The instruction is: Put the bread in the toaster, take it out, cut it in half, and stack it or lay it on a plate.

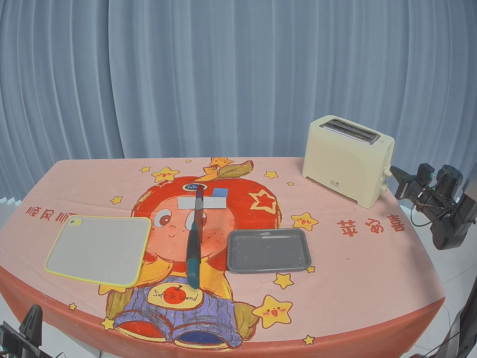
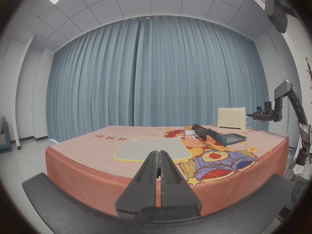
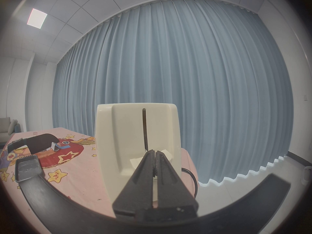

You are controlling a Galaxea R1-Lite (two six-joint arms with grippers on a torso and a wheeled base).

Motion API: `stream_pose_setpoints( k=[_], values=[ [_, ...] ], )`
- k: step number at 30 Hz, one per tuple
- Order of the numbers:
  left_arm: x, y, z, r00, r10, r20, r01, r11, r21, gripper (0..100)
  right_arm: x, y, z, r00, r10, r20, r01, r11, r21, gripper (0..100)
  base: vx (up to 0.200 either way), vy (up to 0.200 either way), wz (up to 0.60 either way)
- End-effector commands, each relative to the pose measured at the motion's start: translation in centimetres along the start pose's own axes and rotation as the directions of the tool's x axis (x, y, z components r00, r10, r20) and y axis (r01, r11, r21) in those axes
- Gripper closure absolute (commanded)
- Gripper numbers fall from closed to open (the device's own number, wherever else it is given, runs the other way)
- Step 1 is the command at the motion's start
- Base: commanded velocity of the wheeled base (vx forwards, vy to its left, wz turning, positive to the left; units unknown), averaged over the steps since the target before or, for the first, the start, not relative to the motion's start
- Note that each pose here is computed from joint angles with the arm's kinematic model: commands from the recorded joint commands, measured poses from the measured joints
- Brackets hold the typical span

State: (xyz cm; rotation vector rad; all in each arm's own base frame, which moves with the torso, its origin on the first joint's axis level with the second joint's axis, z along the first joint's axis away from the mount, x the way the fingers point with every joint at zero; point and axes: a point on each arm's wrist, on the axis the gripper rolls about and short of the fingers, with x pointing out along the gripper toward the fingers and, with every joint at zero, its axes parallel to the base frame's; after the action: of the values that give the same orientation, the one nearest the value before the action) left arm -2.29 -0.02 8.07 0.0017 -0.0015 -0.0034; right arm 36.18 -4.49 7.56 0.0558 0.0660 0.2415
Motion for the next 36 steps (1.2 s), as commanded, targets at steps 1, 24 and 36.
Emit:
stream_pose_setpoints(
  k=[1,24,36],
  values=[
    [0.0,0.0,-0.5,1.0,0.0,0.0,0.0,1.0,0.0,100,0.1,0.0,-0.5,1.0,0.002,-0.017,-0.002,1.0,0.003,100,0.0,0.0,0.0],
    [0.0,0.0,-0.5,1.0,0.0,-0.001,0.0,1.0,0.0,100,-0.7,0.5,1.6,0.999,0.007,0.034,-0.007,1.0,-0.018,100,0.0,0.0,0.0],
    [0.0,0.0,-0.5,1.0,0.0,0.0,0.0,1.0,0.0,100,-1.9,1.1,2.6,0.999,0.005,0.048,-0.004,1.0,-0.021,100,0.0,0.0,0.0]
  ],
)
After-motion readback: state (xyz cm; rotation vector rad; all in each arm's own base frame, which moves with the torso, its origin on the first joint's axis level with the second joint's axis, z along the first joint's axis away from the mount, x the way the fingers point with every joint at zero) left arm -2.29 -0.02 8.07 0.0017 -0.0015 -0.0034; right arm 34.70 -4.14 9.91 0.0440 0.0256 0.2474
